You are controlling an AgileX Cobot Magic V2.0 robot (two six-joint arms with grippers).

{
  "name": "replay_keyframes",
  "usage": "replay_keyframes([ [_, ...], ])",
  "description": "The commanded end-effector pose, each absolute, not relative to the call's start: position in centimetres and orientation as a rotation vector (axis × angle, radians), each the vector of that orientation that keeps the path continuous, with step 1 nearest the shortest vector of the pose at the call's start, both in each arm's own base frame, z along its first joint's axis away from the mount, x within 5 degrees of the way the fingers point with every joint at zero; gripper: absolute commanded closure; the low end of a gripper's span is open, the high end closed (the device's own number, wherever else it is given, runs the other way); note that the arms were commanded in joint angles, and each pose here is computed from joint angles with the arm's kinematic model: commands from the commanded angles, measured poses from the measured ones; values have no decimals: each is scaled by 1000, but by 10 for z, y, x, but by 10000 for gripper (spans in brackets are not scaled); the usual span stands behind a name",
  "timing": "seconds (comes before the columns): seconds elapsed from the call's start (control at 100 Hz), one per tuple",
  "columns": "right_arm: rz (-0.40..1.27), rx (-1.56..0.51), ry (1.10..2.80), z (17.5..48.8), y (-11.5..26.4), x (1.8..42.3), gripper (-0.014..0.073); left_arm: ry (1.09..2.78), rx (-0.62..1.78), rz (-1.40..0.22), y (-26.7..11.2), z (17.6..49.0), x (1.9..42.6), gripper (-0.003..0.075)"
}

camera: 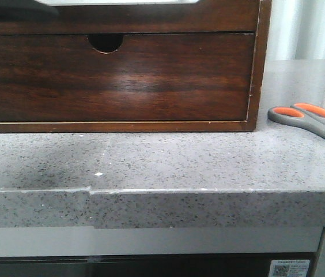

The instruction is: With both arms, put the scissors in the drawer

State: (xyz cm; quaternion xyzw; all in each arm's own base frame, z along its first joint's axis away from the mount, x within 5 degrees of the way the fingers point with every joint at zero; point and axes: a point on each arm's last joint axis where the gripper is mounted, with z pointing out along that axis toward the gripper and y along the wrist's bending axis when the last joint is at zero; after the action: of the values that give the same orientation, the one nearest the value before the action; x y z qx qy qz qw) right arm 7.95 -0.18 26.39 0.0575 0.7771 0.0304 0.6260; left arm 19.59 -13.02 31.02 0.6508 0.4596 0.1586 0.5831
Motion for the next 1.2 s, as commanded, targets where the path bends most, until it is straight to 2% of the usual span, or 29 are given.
replay_keyframes([
  [0.0, 54, 125, 1688, 282, -3, 83, 656, 1049, 1488, 385, -134, 325, 201, 353],
  [0.06, 54, 125, 1688, 282, -3, 83, 656, 1050, 1493, 389, -134, 325, 202, 370],
  [0.11, 54, 125, 1688, 282, -3, 83, 656, 1044, 1503, 396, -135, 324, 202, 426],
  [0.23, 54, 125, 1688, 282, -3, 83, 656, 1026, 1524, 420, -134, 324, 202, 654],
  [0.29, 54, 125, 1688, 282, -3, 83, 656, 1030, 1524, 425, -134, 324, 202, 744],
  [0.77, 55, 125, 1693, 281, -3, 82, 656, 1009, 1509, 424, -130, 328, 195, 742],
  [1.19, 55, 126, 1698, 281, -3, 82, 656, 872, 1491, 355, -126, 333, 150, 742],
])
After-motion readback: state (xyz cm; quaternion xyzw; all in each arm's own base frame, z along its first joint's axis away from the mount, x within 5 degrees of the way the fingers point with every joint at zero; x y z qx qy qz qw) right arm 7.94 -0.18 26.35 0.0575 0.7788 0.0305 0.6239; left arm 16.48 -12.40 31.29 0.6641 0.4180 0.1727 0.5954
